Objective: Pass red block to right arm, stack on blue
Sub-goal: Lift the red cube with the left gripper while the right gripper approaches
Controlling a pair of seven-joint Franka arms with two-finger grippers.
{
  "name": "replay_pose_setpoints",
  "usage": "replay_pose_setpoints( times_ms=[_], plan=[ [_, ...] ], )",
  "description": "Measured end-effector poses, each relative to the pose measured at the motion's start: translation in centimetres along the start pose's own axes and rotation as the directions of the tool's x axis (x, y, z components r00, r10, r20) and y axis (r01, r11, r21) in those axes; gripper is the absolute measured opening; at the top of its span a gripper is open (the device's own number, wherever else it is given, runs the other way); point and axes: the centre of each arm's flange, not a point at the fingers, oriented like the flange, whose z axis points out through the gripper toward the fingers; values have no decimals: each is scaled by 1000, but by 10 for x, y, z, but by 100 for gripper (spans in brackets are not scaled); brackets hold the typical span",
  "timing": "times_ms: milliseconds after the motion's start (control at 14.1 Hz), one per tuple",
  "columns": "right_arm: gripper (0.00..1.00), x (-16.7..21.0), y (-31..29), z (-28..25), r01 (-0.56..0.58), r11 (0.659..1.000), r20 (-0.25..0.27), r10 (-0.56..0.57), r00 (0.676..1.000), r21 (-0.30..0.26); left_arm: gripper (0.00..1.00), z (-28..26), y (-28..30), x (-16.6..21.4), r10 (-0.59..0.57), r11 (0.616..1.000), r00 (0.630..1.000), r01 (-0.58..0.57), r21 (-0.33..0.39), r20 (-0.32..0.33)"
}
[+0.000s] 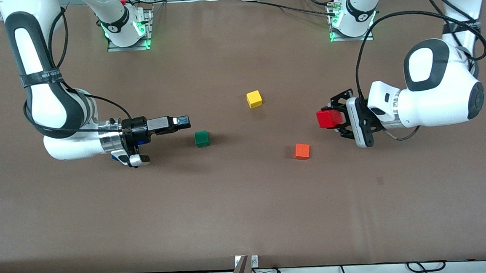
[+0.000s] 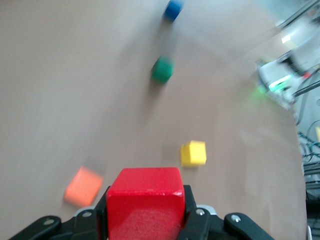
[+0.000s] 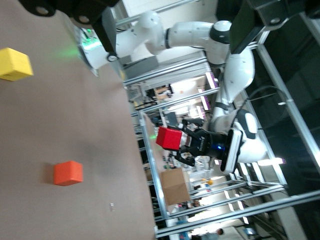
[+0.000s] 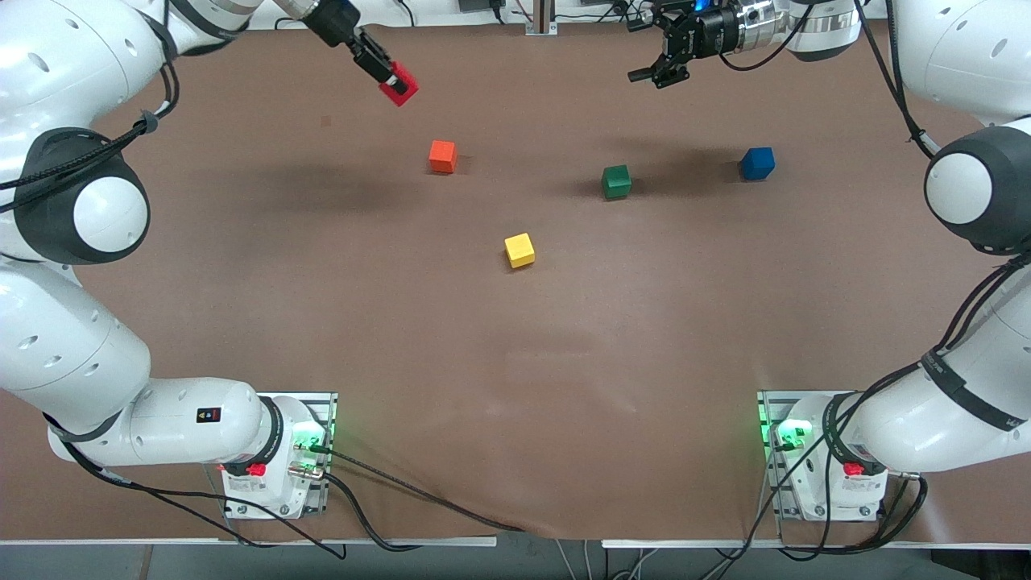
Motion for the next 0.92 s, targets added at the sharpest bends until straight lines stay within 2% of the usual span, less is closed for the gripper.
replay_pose_setpoints(
  times_ms=[71, 213, 425, 567, 780, 921],
  plan=[
    [100, 0, -1, 3, -2, 1000, 1, 2, 1000, 19, 56, 2, -1, 4, 86, 996, 994, -87, -10, -64],
    [100, 0, -3, 8, 2, 999, 5, -2, 1000, 32, 56, 7, -4, 12, 247, 968, 952, -250, 7, -182],
    [100, 1, 3, 13, 4, 999, 11, -4, 1000, 33, 56, 36, -10, 29, 389, 919, 842, -382, 95, -375],
    [100, 4, 8, 23, -9, 997, 11, 9, 1000, 71, 56, 63, -7, 41, 409, 911, 787, -381, 158, -462],
    [100, 4, 15, 47, -5, 987, 36, -1, 999, 158, 56, 94, 9, 67, 418, 909, 725, -333, 252, -547],
    [100, 5, 21, 56, -4, 985, 42, -4, 999, 172, 56, 122, 25, 85, 425, 904, 685, -293, 310, -592]
  ],
)
